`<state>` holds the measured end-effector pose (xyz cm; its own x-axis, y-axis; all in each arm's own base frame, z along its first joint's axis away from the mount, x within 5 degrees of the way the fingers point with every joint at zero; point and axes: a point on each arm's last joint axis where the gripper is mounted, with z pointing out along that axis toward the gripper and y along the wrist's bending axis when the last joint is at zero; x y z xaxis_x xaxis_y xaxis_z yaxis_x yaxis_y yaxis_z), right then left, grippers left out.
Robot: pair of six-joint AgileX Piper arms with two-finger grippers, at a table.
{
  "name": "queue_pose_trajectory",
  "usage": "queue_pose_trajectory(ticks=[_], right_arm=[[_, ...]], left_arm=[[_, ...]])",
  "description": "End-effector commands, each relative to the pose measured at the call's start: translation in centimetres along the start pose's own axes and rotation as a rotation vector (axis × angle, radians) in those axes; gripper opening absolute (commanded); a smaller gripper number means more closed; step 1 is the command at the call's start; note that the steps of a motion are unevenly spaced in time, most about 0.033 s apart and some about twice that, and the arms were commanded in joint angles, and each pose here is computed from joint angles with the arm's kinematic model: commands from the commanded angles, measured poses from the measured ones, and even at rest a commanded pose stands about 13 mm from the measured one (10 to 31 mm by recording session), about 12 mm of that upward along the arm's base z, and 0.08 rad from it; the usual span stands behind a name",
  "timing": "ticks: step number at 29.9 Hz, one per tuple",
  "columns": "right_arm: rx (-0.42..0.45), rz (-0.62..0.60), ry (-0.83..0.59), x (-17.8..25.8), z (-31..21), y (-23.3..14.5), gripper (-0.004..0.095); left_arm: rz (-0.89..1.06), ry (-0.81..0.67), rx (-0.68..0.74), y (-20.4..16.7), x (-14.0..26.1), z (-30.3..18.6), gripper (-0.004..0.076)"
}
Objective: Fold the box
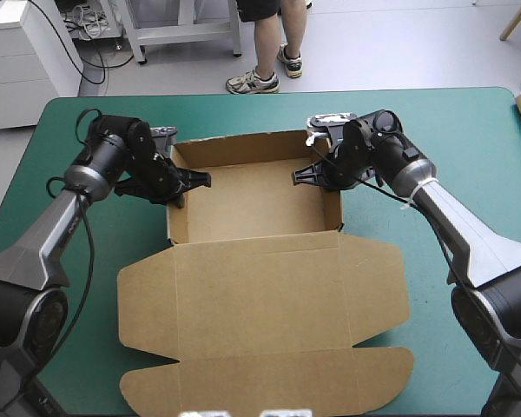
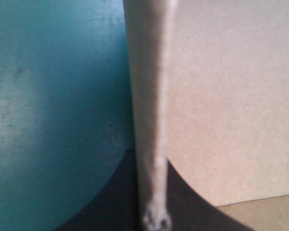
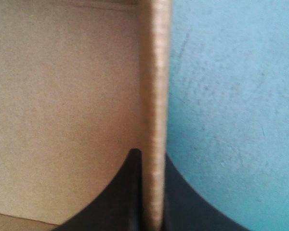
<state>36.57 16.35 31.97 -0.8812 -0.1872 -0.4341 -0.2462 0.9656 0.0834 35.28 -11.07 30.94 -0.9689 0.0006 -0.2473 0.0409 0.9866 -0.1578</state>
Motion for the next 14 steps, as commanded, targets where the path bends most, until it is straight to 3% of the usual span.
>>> queue_pose_trajectory(ticks=[1,9,14], right_arm=[[0.065,-0.026,0.017,0.6,-2.7,-2.1,-0.0021],[0.068,-0.020,0.130,3.0,0.9,-2.4,-0.0021],[0.091,-0.035,0.124,3.1,1.2,-2.7,-0.0021]], left_arm=[[0.047,-0.066,-0.043,-0.5,-0.9,-0.3,-0.0008],[0.084,0.019,0.007,-1.5,-1.2,3.0,-0.0008],[0.087,0.015,0.009,-1.6,-1.3,3.1,-0.0007]])
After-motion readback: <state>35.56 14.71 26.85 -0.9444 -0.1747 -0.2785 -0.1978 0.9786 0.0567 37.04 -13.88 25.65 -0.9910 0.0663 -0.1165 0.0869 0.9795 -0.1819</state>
